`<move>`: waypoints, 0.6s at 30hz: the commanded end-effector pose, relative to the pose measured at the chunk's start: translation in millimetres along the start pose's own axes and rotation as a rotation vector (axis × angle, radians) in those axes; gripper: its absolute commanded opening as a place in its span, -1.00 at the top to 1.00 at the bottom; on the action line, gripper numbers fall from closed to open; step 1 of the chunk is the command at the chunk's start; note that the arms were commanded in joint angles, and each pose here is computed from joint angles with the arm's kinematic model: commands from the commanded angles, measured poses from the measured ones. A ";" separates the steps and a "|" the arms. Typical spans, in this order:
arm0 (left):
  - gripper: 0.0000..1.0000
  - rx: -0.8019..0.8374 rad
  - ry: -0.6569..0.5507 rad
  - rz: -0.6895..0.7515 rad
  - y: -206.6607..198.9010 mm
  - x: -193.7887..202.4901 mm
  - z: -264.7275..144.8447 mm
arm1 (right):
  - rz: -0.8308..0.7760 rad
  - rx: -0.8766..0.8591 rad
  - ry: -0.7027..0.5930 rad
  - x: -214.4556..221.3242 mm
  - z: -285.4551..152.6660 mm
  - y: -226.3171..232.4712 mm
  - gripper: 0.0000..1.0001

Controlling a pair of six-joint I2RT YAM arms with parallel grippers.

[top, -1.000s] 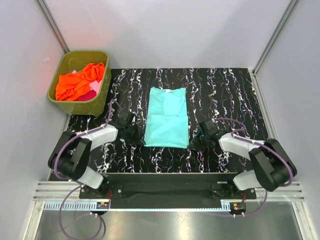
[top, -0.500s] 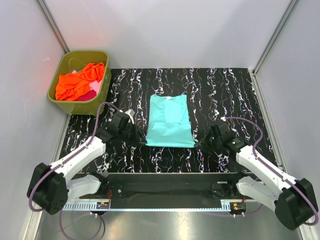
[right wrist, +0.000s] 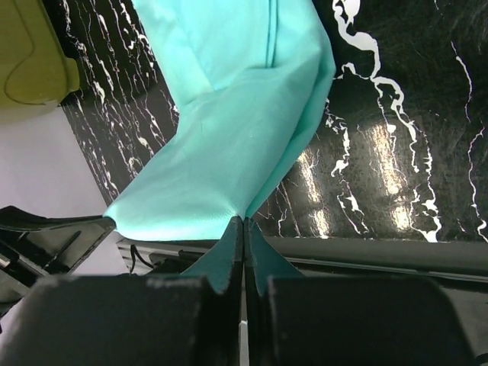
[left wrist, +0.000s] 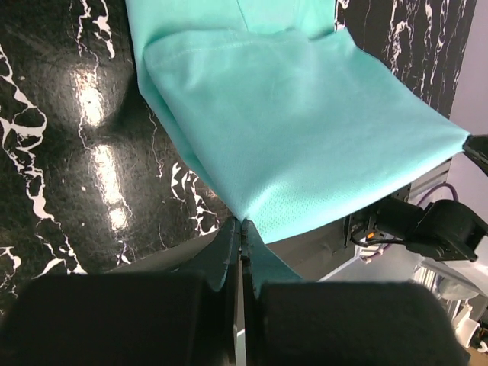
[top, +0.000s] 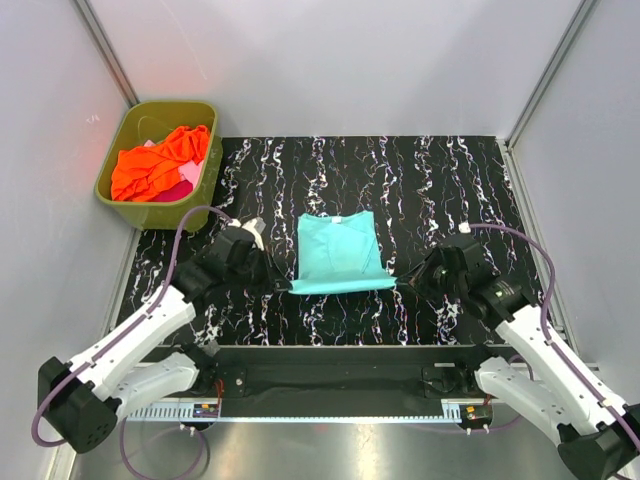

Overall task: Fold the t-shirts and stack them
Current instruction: Fold the tshirt

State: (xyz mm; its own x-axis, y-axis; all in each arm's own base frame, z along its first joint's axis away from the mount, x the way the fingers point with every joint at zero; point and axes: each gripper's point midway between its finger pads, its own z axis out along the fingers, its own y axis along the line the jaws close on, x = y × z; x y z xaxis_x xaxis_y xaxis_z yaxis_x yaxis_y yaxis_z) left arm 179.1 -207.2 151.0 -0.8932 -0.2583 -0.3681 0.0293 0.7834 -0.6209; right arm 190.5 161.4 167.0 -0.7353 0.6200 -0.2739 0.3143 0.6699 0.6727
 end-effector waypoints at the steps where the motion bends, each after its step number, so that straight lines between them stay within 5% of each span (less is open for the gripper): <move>1: 1.00 0.007 -0.069 0.021 -18.3 -24.4 -11.9 | -0.039 0.007 -0.036 -10.6 -9.2 9.7 1.00; 18: 1.00 -0.052 -0.135 0.036 -41.6 -136.2 9.2 | -0.303 0.069 -0.153 -86.8 38.3 75.1 1.00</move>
State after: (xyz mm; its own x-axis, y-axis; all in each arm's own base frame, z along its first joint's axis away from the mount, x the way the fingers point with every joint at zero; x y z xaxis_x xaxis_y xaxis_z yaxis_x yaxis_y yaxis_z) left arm 283.8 -207.4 197.9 -0.8421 -0.3124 -0.4397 -0.0215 0.8340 -0.5513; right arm 272.6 173.4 190.7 -0.7498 0.4698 -0.4660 0.2109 0.8372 0.5046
